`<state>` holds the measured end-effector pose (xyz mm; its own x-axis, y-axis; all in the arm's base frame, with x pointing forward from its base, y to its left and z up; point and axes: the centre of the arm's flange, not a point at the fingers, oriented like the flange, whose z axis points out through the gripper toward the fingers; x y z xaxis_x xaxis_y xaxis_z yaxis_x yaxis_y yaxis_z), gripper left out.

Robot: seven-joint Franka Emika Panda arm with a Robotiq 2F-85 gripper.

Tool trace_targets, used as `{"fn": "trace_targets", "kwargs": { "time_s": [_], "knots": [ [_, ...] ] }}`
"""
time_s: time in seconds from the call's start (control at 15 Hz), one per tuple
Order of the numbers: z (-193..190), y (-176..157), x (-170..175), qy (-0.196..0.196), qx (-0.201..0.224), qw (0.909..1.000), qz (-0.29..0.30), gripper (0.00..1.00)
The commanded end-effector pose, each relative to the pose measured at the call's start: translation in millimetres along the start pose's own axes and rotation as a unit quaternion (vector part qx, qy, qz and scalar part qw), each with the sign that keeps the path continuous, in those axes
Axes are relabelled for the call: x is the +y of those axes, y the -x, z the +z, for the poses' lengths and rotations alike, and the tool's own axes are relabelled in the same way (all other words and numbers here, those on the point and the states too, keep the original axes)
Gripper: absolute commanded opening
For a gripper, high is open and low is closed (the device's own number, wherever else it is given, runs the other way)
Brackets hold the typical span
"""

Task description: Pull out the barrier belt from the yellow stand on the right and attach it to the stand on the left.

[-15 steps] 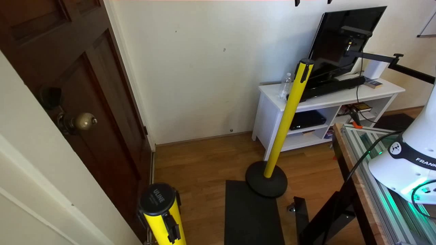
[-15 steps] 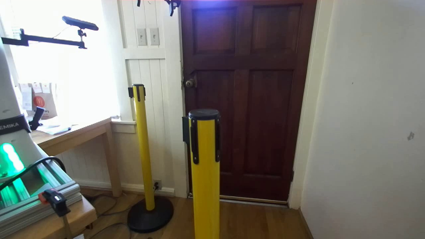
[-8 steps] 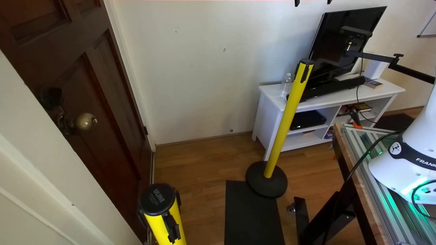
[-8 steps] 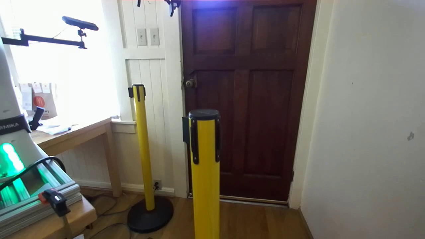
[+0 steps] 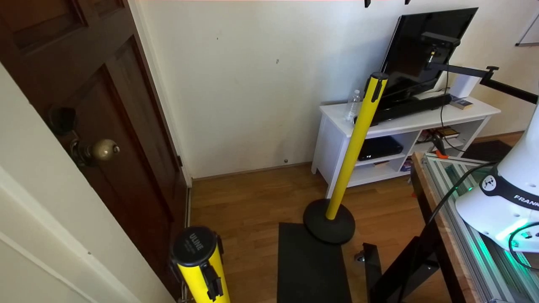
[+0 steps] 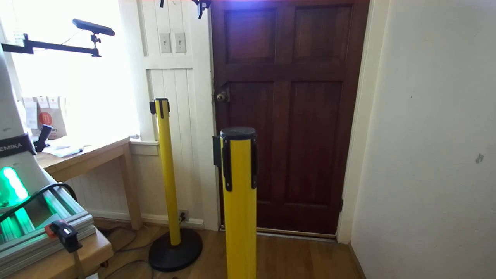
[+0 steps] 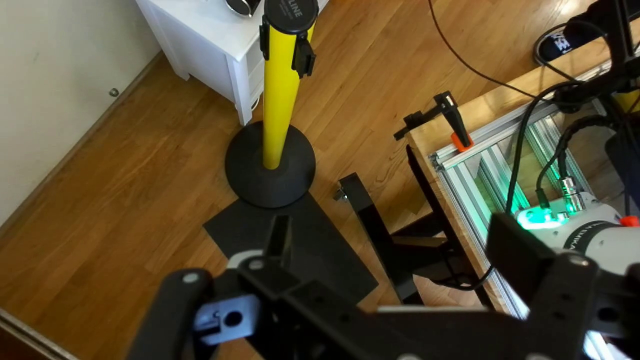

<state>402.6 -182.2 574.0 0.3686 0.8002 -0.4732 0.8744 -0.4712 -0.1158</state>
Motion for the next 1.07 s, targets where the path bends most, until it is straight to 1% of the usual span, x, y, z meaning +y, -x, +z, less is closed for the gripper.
{"fn": "trace_targets", "kwargs": {
  "time_s": [0.0,0.2,0.27,0.33,0.47,0.6,0.8,1.0],
  "knots": [
    [0,0,0,0.0,0.0,1.0,0.0,1.0],
    [0,0,0,0.0,0.0,1.0,0.0,1.0],
    [-1,-4,7,0.001,-0.012,0.9999,0.006,1.0],
    [8,-1,4,0.01,0.003,0.9999,-0.002,1.0],
    [36,5,-3,0.007,0.013,0.9998,-0.01,1.0],
    [67,8,-9,0.003,0.027,0.9996,-0.003,1.0],
    [116,9,-12,0.014,0.039,0.999,0.019,1.0],
    [163,11,-17,0.038,0.046,0.9977,0.032,1.0]
  ]
}}
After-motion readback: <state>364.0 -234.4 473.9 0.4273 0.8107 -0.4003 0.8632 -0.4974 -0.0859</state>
